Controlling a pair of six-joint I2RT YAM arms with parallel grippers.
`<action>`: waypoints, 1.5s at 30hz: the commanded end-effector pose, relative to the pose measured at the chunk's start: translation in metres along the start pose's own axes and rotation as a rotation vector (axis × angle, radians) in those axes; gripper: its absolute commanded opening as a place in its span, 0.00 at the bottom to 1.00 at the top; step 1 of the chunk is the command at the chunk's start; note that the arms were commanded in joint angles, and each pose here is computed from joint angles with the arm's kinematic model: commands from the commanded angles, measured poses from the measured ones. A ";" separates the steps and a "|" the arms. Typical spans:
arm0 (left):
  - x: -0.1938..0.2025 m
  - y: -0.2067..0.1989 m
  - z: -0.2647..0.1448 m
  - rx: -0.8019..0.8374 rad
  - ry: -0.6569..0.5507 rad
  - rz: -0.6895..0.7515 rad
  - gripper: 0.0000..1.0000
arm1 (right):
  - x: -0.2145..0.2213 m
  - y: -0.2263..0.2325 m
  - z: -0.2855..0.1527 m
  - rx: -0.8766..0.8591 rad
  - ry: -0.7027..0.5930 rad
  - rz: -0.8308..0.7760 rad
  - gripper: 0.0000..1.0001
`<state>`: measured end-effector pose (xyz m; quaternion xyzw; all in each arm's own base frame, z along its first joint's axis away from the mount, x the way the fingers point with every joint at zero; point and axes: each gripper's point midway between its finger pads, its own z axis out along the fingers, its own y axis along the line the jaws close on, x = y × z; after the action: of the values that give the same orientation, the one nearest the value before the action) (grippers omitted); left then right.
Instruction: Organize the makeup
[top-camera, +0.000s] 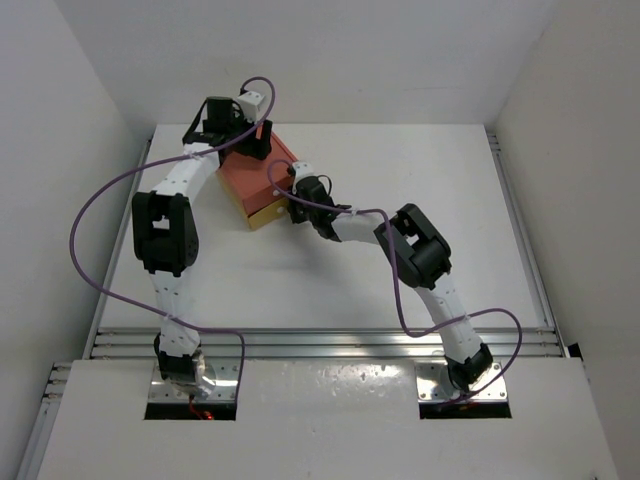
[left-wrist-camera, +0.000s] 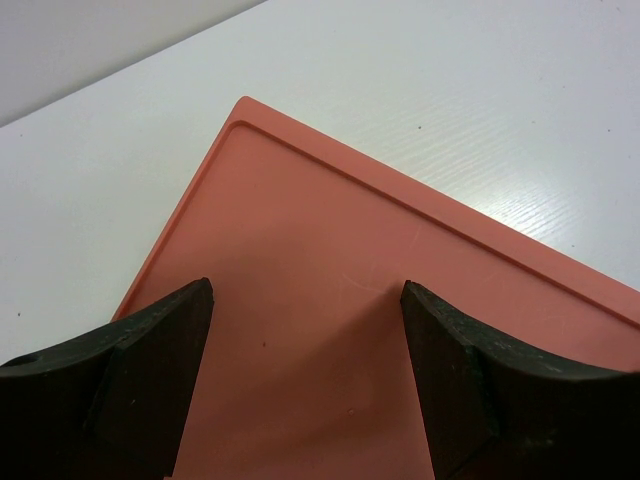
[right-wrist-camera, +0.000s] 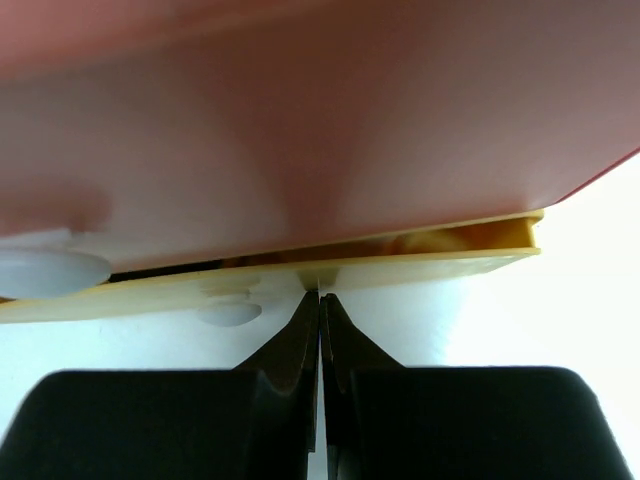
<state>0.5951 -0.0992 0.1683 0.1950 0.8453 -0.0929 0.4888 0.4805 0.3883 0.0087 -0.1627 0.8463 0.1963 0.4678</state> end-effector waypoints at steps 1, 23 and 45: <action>0.106 -0.005 0.007 0.032 0.300 -0.089 0.82 | -0.057 0.004 -0.007 0.005 -0.163 0.029 0.00; 0.057 0.008 0.000 0.002 0.207 -0.086 0.82 | -0.055 -0.050 -0.133 0.102 -0.174 0.078 0.06; -0.028 0.158 -0.194 -0.490 -0.032 -0.308 0.85 | 0.013 -0.255 -0.355 0.693 0.190 0.278 1.00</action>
<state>0.5532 0.0808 0.2811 -0.0138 0.8546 0.0098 0.5190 0.3281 -0.0041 0.1117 0.1059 0.9179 -0.0505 0.3791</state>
